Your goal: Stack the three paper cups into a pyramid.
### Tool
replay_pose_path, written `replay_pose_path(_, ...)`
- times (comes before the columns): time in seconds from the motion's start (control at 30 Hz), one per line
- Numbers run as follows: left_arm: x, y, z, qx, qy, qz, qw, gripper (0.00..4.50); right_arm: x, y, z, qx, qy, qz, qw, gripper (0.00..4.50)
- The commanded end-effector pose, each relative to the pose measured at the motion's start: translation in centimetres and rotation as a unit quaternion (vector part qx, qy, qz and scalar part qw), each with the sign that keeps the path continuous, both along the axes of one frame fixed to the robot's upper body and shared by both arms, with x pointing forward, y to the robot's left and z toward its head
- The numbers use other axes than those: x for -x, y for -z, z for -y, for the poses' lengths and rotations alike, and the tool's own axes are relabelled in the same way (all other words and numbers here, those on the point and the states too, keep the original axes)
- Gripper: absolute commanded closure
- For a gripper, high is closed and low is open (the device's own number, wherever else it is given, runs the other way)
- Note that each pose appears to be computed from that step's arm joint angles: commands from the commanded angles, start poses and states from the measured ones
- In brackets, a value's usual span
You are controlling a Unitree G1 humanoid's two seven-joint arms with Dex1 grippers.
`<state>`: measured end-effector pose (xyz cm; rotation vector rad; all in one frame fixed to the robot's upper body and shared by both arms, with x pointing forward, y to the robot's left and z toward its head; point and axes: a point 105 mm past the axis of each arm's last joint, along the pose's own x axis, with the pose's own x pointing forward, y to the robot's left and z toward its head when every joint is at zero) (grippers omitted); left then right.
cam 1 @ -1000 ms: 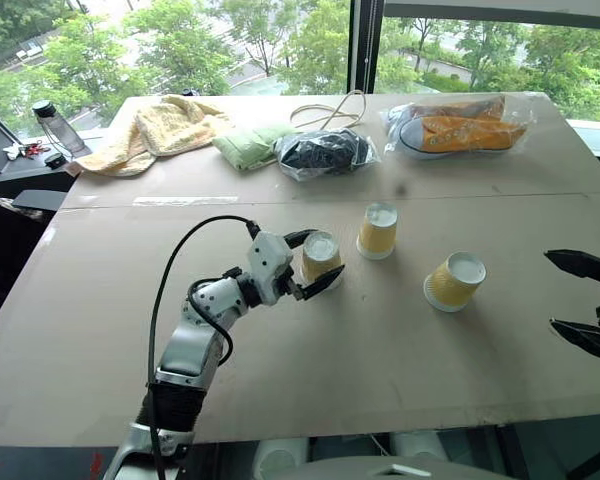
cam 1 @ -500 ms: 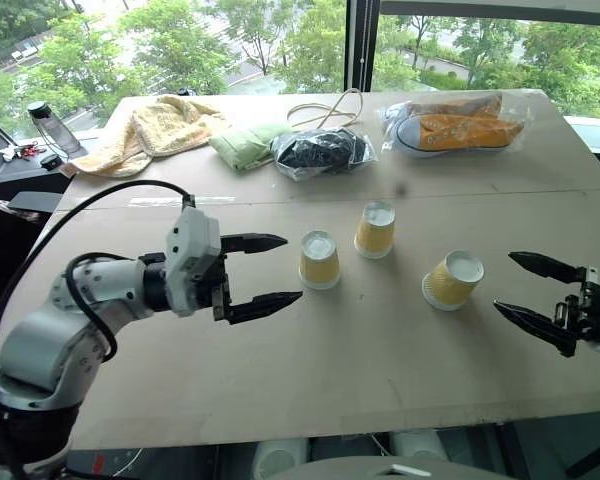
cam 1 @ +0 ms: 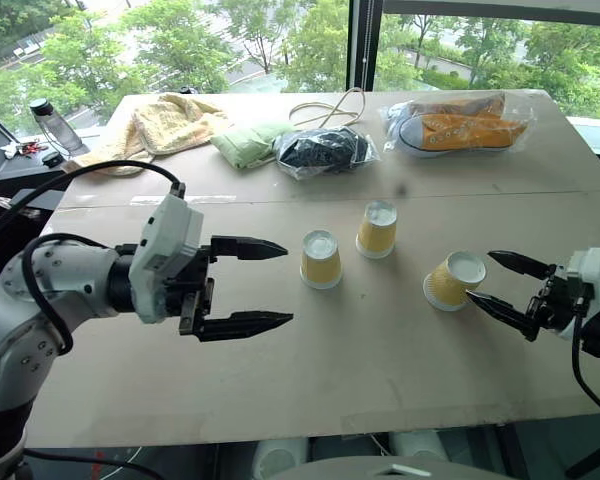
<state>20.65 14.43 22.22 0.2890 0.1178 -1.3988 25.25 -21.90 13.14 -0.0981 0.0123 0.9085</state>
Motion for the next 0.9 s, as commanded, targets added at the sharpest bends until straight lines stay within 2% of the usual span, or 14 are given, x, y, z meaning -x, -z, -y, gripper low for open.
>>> replay_pose_path(0.03,0.3,-0.7,0.2,-0.006,0.005,0.020,1.000,0.06,-0.5,-0.6,-0.2,0.004,0.002,0.022,1.000,0.00)
replay_pose_path(0.27,-0.1,-0.6,0.0,-0.006,-0.004,0.026,1.000,0.06,-1.4,-0.7,-0.9,-0.002,-0.002,0.033,0.999,0.00)
replay_pose_path(0.8,0.0,-0.3,-1.2,-0.021,-0.035,0.026,0.999,0.06,-1.8,0.4,-1.6,-0.019,-0.025,-0.002,0.999,0.00)
replay_pose_path(0.9,-0.1,-0.2,-1.4,-0.022,-0.038,0.025,0.999,0.00,-1.8,0.4,-1.7,-0.019,-0.029,-0.002,0.999,0.74)
